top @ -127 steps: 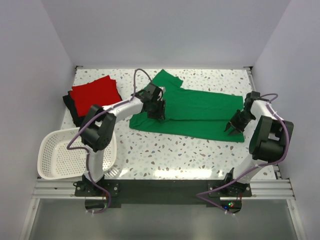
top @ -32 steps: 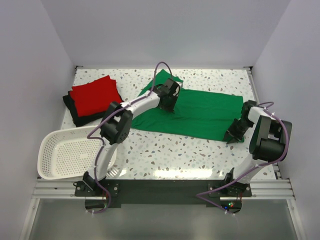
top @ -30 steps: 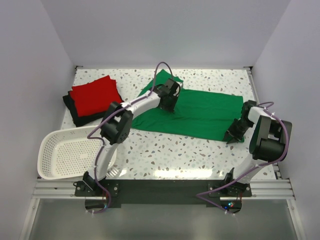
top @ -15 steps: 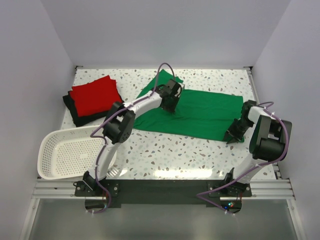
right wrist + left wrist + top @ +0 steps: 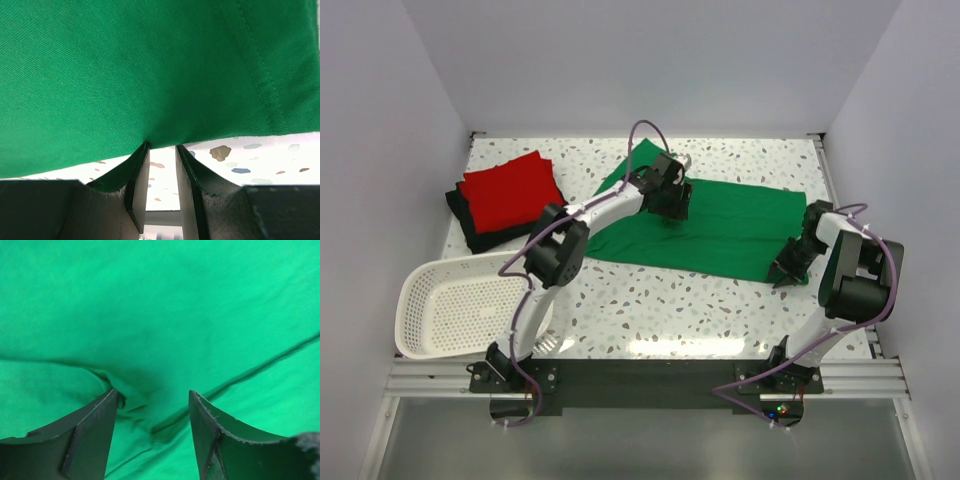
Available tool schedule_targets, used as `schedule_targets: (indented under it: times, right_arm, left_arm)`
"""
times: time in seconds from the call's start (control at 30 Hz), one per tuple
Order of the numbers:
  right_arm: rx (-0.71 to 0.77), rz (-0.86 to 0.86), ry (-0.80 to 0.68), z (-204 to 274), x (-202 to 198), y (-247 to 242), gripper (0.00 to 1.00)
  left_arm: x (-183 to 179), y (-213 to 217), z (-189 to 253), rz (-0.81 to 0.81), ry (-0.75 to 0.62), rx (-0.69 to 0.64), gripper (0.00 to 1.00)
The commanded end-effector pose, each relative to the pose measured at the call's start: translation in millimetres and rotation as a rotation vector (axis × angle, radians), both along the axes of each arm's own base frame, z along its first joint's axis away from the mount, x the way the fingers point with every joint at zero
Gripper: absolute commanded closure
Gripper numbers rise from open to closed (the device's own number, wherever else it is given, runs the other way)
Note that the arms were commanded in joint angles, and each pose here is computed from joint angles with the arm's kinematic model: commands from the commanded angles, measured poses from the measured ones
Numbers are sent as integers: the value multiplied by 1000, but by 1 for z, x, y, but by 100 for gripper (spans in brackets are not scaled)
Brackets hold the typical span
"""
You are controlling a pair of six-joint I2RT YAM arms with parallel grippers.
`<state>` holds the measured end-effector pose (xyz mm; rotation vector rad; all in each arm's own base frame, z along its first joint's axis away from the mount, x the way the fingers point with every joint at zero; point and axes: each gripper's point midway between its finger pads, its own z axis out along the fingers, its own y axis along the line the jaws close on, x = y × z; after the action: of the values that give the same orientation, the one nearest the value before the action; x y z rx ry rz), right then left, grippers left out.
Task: Fold and stack the t-shirts
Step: Fold the tshirt
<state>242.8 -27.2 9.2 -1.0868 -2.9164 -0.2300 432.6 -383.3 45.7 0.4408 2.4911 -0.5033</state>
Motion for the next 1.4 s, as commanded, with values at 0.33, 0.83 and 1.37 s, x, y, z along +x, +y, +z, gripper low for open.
schedule_targets:
  times: [0.33,0.83,1.37]
  right_arm:
    - [-44,32,28,-12,-3,-9,68]
    - [-143,82,-142,57,43,-21,66]
    - [-95,79,-42,1,54,-20,65]
  left_arm:
    - [18,13,133,106,-116,-500,32]
    - [-9,119,51,274,-37,-171,25]
    - [-48,165,-19,337,59,38,23]
